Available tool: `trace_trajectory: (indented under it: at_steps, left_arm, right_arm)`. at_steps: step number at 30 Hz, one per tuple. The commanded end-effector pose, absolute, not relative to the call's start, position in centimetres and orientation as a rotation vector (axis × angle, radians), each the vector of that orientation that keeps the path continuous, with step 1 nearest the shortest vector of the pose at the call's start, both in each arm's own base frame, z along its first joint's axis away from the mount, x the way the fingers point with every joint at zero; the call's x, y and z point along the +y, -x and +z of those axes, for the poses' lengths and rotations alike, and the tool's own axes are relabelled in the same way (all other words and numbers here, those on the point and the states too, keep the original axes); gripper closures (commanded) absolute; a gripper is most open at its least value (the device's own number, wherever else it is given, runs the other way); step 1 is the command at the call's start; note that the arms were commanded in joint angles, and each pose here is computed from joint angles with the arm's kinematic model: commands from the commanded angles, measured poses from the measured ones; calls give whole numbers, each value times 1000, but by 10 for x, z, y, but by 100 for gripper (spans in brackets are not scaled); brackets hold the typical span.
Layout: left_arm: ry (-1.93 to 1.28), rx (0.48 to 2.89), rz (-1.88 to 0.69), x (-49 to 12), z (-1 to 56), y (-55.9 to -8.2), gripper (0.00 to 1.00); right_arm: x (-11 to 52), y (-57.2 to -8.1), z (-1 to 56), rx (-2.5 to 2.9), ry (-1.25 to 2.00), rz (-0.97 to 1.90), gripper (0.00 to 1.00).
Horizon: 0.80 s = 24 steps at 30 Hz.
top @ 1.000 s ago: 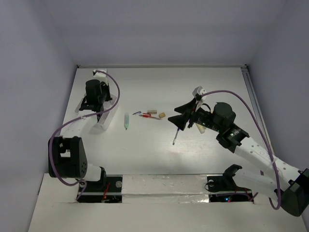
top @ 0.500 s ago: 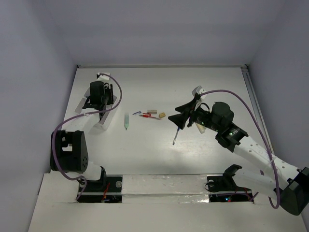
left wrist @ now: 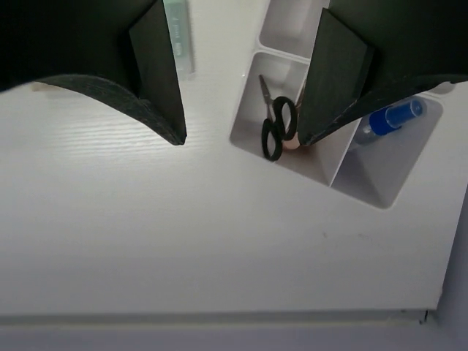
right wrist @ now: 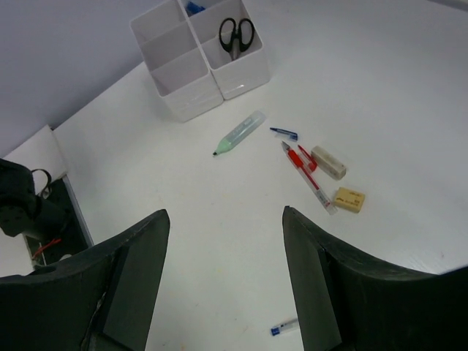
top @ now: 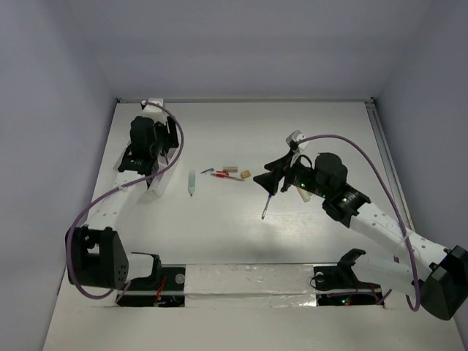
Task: Sort the stationery into containers
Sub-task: Place the stationery in the storage box, then pick up the stationery from the center of the board.
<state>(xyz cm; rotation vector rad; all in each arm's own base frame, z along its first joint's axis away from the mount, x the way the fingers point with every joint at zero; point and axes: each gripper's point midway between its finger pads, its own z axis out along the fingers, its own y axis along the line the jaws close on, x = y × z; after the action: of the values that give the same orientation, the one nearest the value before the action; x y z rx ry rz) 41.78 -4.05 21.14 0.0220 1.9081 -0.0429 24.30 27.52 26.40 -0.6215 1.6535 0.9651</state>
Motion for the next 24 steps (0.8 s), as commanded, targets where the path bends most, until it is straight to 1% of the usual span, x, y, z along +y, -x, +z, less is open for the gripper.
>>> trace_trajectory:
  at_steps: [1, 3, 4, 6, 8, 11, 12, 13, 15, 16, 19, 24]
  left_arm:
    - [-16, 1741, -181, -71, 292, -409, 40]
    - [-24, 1794, -240, -92, 291, -399, 40]
    - [-70, 1821, -297, -119, 288, -391, 39]
    - [-105, 1893, -352, -148, 270, -376, 37]
    - [-128, 1953, -433, -190, 246, -359, 33]
    - [-87, 2007, -514, -226, 214, -351, 25]
    - [-78, 2017, -519, -232, 207, -351, 23]
    - [-58, 2059, -508, -238, 187, -354, 20]
    - [-27, 2065, -480, -243, 177, -363, 15]
    - [-22, 2098, -461, -245, 161, -367, 11]
    - [-10, 2117, -431, -257, 147, -378, 6]
    - [-8, 2177, -385, -263, 119, -389, 5]
  right_arm:
    - [273, -255, 275, 1643, 574, 916, 31]
    - [267, -258, 277, 1645, 542, 889, 31]
    - [262, -264, 276, 1654, 502, 858, 31]
    - [255, -268, 278, 1660, 451, 824, 31]
    - [247, -275, 275, 1674, 390, 781, 32]
    - [237, -283, 268, 1696, 317, 728, 32]
    - [236, -283, 266, 1704, 308, 725, 32]
    - [231, -287, 266, 1705, 271, 696, 32]
    - [225, -290, 264, 1706, 248, 679, 32]
    - [223, -290, 266, 1699, 238, 673, 32]
    - [217, -291, 269, 1691, 214, 651, 32]
    - [215, -292, 269, 1687, 198, 648, 31]
